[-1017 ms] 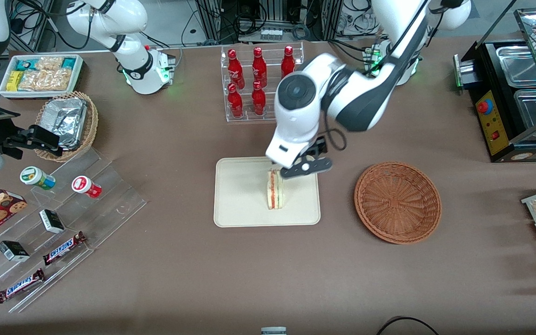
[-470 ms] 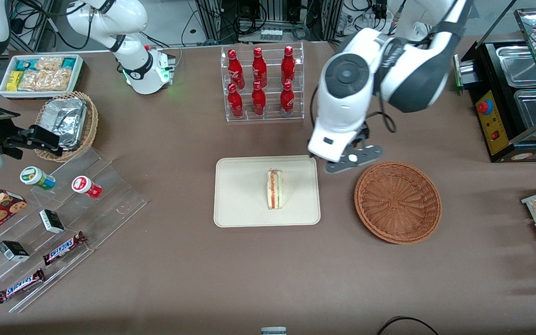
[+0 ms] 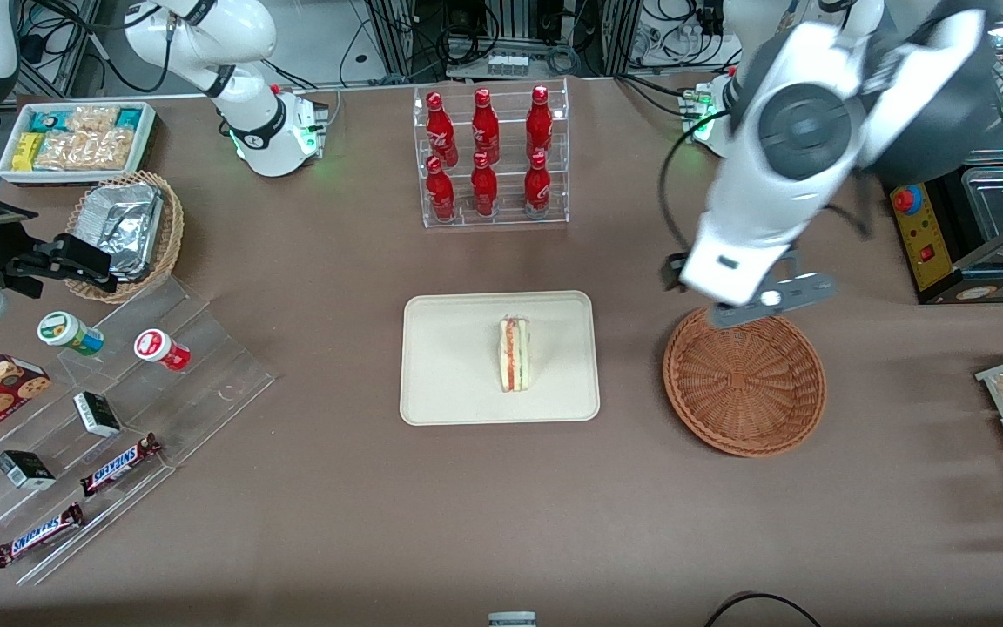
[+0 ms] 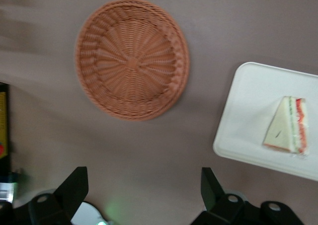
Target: Place sandwich from basket to tray
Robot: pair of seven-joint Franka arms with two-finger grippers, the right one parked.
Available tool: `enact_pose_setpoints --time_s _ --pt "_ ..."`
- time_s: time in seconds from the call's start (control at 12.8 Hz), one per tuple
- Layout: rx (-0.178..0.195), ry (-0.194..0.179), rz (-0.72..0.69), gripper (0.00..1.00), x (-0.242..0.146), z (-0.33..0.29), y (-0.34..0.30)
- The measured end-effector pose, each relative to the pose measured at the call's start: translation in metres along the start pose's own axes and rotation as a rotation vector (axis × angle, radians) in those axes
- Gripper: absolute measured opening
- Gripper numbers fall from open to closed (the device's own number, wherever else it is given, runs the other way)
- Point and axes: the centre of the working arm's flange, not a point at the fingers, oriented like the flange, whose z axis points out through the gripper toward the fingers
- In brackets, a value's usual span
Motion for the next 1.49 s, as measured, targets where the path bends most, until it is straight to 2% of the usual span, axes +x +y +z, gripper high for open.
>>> enact_pose_setpoints --time_s 0.16,0.39,0.55,0.78,1.33,1.49 --pt "-0.012 -0.007 0.026 1.00 0.006 -0.007 -0.045" --pt "-0.012 -0.025 0.067 1.00 0.006 -0.002 -0.099" --pt "-0.032 -0.038 0.101 1.00 0.007 0.000 -0.129" --pt "-0.065 -0.036 0.133 1.00 0.012 -0.004 -0.172" --pt "-0.085 -0.003 0.203 1.00 0.015 -0.011 -0.194" --pt "-0.105 0.005 0.206 1.00 0.016 -0.014 -0.192"
